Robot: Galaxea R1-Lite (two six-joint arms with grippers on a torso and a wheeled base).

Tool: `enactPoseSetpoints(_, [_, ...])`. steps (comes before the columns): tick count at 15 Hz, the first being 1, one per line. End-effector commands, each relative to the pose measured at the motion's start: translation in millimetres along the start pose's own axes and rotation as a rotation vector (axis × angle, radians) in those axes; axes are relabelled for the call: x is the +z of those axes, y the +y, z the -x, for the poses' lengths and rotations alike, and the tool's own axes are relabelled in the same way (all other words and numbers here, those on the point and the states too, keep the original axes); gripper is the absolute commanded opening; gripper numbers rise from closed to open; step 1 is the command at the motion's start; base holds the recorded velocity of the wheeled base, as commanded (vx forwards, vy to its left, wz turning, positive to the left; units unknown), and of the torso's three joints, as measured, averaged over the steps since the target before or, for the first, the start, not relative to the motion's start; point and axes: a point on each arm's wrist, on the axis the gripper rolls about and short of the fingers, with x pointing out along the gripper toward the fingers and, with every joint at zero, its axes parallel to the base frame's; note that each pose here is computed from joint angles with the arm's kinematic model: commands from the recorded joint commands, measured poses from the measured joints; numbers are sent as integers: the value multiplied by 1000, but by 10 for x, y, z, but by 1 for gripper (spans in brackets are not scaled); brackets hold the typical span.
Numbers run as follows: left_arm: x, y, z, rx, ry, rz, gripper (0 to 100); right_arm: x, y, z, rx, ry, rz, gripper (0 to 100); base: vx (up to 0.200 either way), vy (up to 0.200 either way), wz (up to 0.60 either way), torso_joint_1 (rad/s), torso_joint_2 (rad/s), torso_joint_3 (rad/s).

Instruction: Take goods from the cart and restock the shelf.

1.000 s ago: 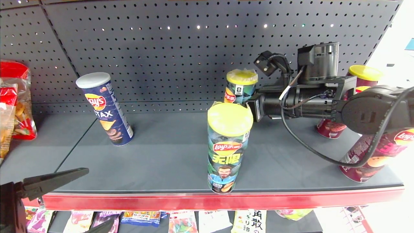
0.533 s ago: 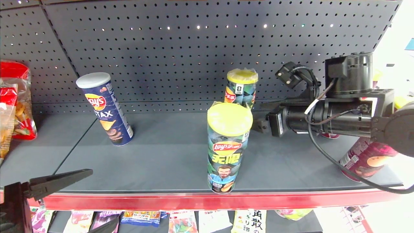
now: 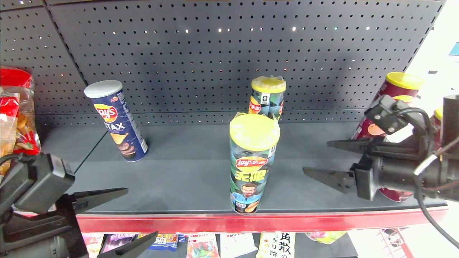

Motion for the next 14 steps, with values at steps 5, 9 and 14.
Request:
enactPoseSetpoints(5, [43,66,-455,-28,125,13,100,-416,288,1063,-41,-213,46,100,0,0,0,0,0,0])
enactPoseSetpoints(9, [40,-11,-804,-86,141,-15,100,-415,244,1339,-233,-310,4,100,0,0,0,0,0,0])
enactPoseSetpoints(14, [138,22,-1159,-84,153,-18,100,-406,172,1459,-386,-344,-65,100,0,0,0,0,0,0])
